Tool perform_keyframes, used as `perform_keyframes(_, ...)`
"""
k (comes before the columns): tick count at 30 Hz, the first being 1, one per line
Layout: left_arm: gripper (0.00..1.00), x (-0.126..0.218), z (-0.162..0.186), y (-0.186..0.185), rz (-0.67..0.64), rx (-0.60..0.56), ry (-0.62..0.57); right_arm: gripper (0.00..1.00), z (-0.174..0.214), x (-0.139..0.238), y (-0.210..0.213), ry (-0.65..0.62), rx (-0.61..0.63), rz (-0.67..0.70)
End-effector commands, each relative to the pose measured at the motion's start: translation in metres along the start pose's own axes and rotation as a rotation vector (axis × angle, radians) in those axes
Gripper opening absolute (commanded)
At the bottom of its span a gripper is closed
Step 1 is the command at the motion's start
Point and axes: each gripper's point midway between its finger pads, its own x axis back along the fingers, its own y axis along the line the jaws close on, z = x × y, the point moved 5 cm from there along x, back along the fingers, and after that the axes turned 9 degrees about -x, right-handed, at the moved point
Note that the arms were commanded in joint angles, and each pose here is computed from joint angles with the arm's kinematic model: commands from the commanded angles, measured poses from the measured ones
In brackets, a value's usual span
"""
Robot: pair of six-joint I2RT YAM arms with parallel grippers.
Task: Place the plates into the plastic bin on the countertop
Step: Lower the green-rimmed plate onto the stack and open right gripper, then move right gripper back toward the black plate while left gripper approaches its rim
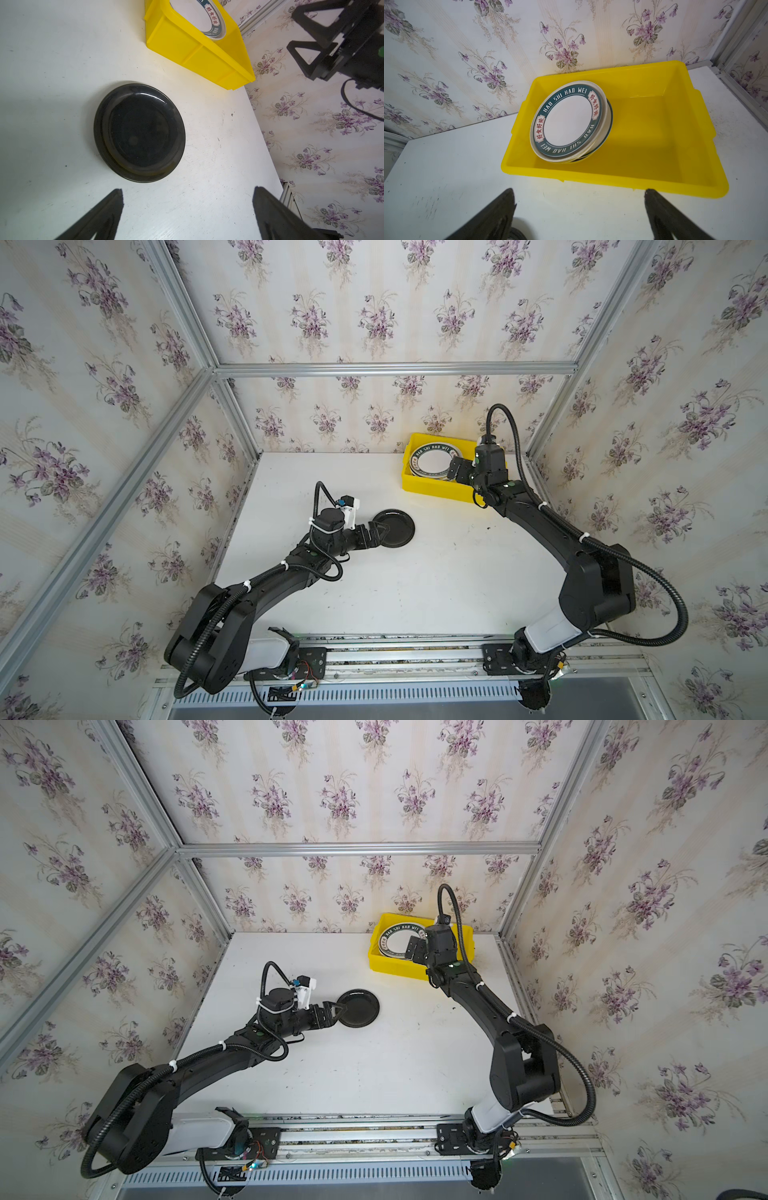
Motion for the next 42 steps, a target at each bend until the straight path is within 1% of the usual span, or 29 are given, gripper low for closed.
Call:
perform_keyframes(1,0.99,0.008,-0.006,-0.001,-0.023,-0.038,-0.043,0.99,-0.004,0.021,0.003,-0.065,0.013,-0.082)
perform_keyframes(4,0.99,0.019,-0.011,0.001,-0.063,-0.063,-0.096,0.99,0.006,0.037,0.0,-0.091,0.004,-0.151)
perform_keyframes(6,0.99,0.023,-0.012,-0.001,-0.062,-0.077,-0.108,0.99,0.012,0.048,-0.003,-0.106,0.002,-0.191)
perform_keyframes(8,0.99,0.025,-0.014,0.002,-0.091,-0.094,-0.127,0.99,0.017,0.056,-0.008,-0.121,-0.01,-0.211)
perform_keyframes(11,0.99,0.032,-0.013,0.008,-0.133,-0.103,-0.175,0.99,0.026,0.068,-0.024,-0.087,-0.083,-0.205)
perform_keyframes(13,0.99,0.036,-0.014,0.012,-0.171,-0.103,-0.196,0.99,0.031,0.072,-0.031,-0.05,-0.114,-0.233)
perform_keyframes(15,0.99,0.036,-0.013,0.016,-0.205,-0.097,-0.182,0.99,0.036,0.074,-0.036,-0.004,-0.129,-0.277)
perform_keyframes(19,0.99,0.034,-0.006,0.021,-0.231,-0.087,-0.138,0.99,0.045,0.074,-0.044,0.053,-0.162,-0.317)
perform_keyframes(22,0.99,0.032,0.002,0.028,-0.277,-0.067,-0.075,0.99,0.054,0.072,-0.045,0.074,-0.203,-0.38)
perform_keyframes(25,0.99,0.03,0.01,0.032,-0.288,-0.055,-0.042,1.0,0.062,0.068,-0.045,0.077,-0.228,-0.447)
perform_keyframes(30,0.99,0.027,0.015,0.035,-0.29,-0.046,-0.015,0.99,0.071,0.058,-0.05,0.126,-0.223,-0.436)
perform_keyframes(34,0.99,0.024,0.017,0.036,-0.286,-0.043,0.0,0.99,0.074,0.057,-0.051,0.138,-0.229,-0.455)
perform_keyframes(37,0.99,0.021,0.019,0.036,-0.28,-0.045,0.018,0.99,0.074,0.058,-0.055,0.127,-0.244,-0.432)
perform_keyframes(39,0.99,0.021,0.019,0.035,-0.269,-0.042,0.022,1.0,0.072,0.06,-0.055,0.114,-0.244,-0.442)
perform_keyframes(40,0.99,0.015,0.026,0.04,-0.281,-0.032,0.053,1.0,0.072,0.06,-0.055,0.11,-0.242,-0.449)
perform_keyframes(42,0.99,0.012,0.029,0.043,-0.288,-0.024,0.068,1.0,0.072,0.062,-0.053,0.105,-0.246,-0.468)
